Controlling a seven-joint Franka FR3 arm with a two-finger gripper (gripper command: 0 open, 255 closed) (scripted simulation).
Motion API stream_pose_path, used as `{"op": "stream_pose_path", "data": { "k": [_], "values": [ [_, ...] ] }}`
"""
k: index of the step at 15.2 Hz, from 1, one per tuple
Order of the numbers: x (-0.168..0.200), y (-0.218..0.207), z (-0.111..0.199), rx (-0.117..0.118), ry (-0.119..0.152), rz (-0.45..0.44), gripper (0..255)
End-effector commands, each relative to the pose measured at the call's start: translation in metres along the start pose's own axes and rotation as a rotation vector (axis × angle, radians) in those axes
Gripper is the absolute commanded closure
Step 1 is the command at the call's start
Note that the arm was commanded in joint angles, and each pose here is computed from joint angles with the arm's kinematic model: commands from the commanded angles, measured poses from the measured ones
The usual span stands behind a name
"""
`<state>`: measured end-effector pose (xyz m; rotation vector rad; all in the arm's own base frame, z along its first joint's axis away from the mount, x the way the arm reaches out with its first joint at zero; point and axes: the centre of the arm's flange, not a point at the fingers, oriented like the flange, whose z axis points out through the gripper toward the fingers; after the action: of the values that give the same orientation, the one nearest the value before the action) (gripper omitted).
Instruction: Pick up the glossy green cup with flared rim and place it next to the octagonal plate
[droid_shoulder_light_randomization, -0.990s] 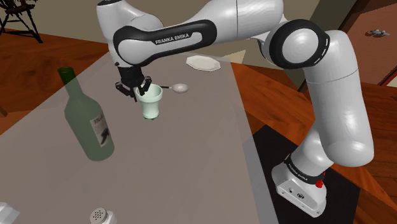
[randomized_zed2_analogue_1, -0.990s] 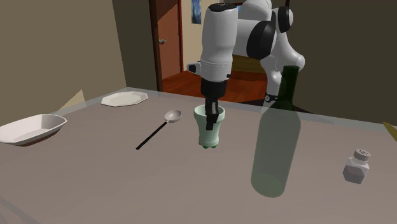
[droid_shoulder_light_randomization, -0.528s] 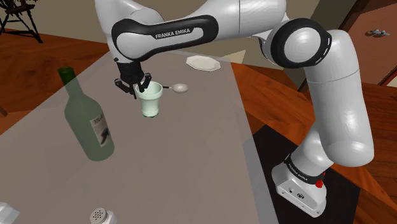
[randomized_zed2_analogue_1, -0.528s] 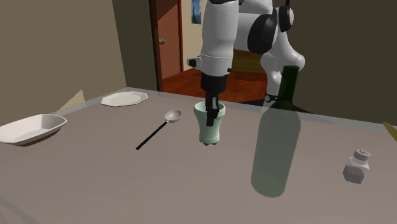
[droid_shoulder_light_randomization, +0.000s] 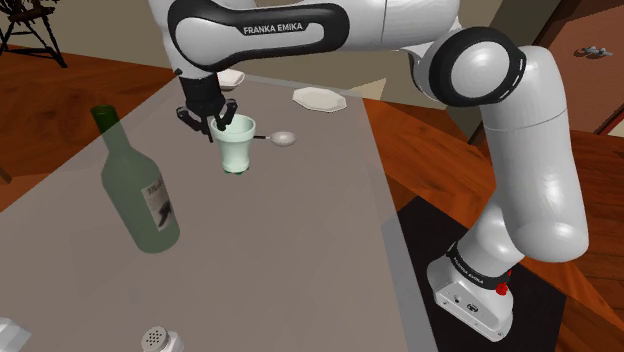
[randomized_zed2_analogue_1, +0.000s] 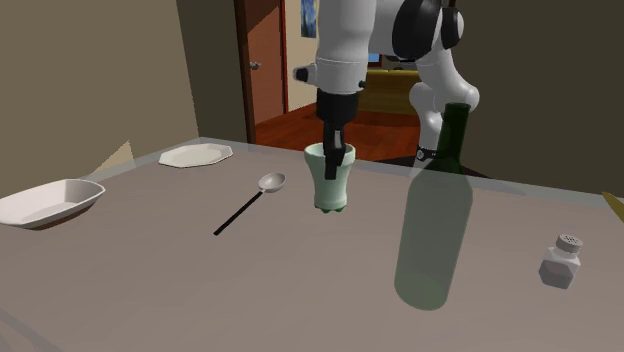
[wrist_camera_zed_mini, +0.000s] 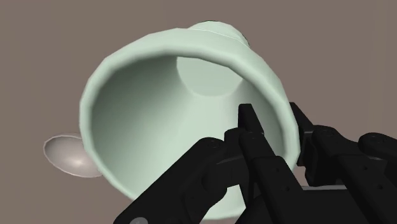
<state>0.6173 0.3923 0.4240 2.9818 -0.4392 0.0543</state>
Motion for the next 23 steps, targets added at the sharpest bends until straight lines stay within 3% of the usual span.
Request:
{"op": "stream_pose_path", "data": {
  "k": [1, 4, 23],
  "values": [
    [0.001, 0.001, -0.010, 0.000, 0.000, 0.000, 255],
    [0.002, 0.002, -0.025, 0.000, 0.000, 0.000, 255],
    [0.117, 0.222, -0.060, 0.000, 0.000, 0.000, 255]
  ]
}}
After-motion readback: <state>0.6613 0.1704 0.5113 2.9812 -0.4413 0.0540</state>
